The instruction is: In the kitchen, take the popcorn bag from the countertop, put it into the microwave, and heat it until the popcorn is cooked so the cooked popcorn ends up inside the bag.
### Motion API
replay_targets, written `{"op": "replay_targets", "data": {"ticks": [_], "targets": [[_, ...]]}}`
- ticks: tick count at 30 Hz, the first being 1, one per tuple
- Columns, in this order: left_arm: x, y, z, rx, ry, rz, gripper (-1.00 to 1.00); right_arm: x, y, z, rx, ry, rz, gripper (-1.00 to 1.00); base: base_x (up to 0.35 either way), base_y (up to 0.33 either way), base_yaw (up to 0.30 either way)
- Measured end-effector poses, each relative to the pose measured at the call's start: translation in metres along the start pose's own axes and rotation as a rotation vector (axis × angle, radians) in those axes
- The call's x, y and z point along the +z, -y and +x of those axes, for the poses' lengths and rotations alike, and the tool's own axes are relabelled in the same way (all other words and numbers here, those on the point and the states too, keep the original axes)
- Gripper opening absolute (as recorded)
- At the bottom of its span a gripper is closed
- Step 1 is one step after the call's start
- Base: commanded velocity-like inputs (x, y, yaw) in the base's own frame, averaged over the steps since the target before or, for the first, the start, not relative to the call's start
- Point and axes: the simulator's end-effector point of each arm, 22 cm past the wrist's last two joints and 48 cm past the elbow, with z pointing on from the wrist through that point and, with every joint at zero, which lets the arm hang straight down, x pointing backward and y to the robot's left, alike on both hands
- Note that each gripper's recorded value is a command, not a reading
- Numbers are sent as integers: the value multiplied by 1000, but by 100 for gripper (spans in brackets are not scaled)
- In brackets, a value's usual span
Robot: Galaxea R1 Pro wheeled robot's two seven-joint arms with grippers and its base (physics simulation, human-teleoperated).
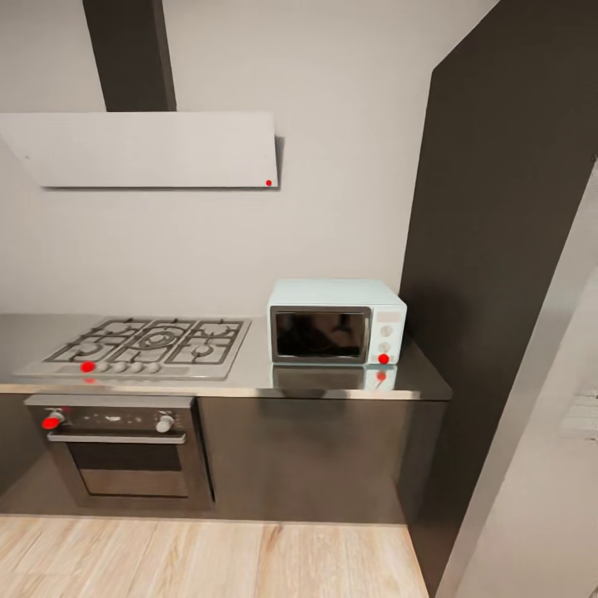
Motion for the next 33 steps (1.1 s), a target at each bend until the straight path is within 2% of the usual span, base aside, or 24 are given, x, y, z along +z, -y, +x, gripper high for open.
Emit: {"op": "replay_targets", "data": {"ticks": [12, 24, 33], "targets": [[0, -1, 0, 0, 1, -1, 100, 0, 0, 0, 0, 0, -1, 100, 0, -18, 0], [0, -1, -1, 0, 1, 0, 100, 0, 0, 0, 0, 0, 0, 100, 0, -162, 0], [0, -1, -1, -1, 1, 0, 100, 0, 1, 0, 0, 1, 1, 100, 0, -20, 0]]}}
